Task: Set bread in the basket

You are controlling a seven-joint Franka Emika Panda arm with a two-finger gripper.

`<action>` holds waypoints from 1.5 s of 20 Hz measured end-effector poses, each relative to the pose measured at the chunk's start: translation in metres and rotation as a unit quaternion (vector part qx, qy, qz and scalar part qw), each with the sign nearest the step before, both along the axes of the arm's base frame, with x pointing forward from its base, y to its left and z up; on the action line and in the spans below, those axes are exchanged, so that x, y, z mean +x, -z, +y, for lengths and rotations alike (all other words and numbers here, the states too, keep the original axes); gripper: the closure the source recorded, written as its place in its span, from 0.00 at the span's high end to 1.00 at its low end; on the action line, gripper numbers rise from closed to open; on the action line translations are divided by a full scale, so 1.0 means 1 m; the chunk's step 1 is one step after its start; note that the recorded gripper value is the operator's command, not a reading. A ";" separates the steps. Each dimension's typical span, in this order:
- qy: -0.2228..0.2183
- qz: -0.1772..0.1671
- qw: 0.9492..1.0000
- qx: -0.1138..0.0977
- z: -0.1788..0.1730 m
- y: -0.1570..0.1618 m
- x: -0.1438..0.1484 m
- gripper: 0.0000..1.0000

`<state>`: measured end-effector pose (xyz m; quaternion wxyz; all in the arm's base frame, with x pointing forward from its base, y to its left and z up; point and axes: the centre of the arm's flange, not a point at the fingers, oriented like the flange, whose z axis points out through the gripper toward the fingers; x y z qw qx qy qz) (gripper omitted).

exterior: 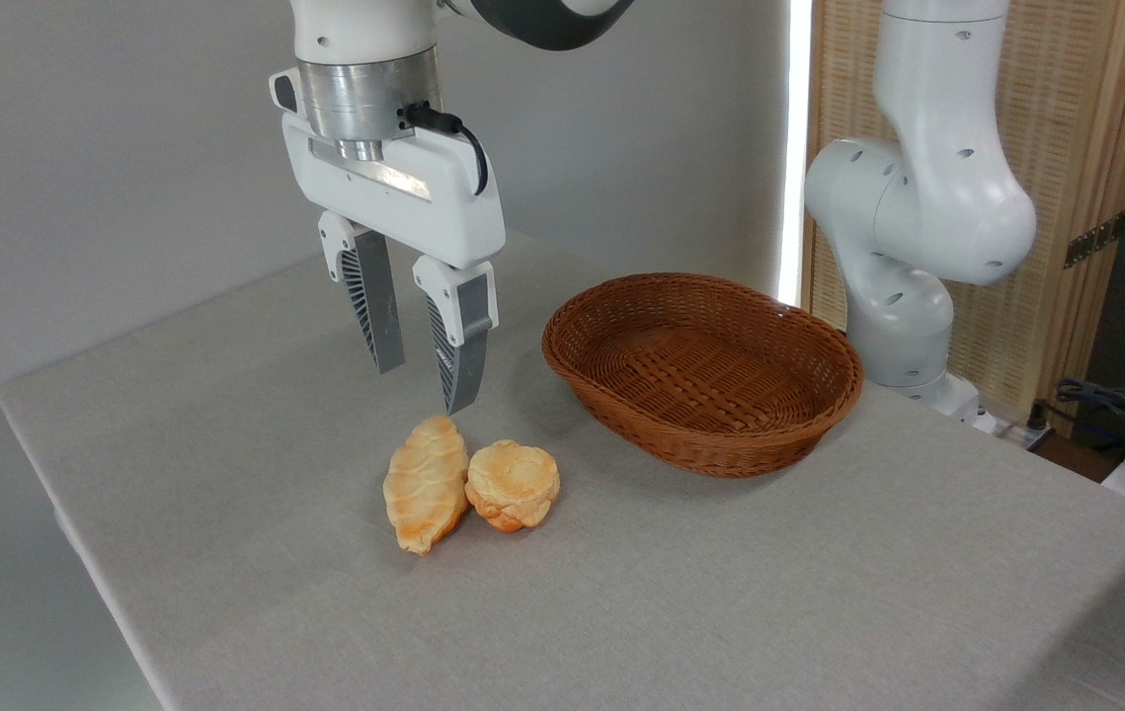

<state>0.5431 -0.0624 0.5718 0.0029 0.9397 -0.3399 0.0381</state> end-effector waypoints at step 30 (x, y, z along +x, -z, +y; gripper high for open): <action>-0.002 0.006 1.000 0.000 0.002 -0.001 0.000 1.00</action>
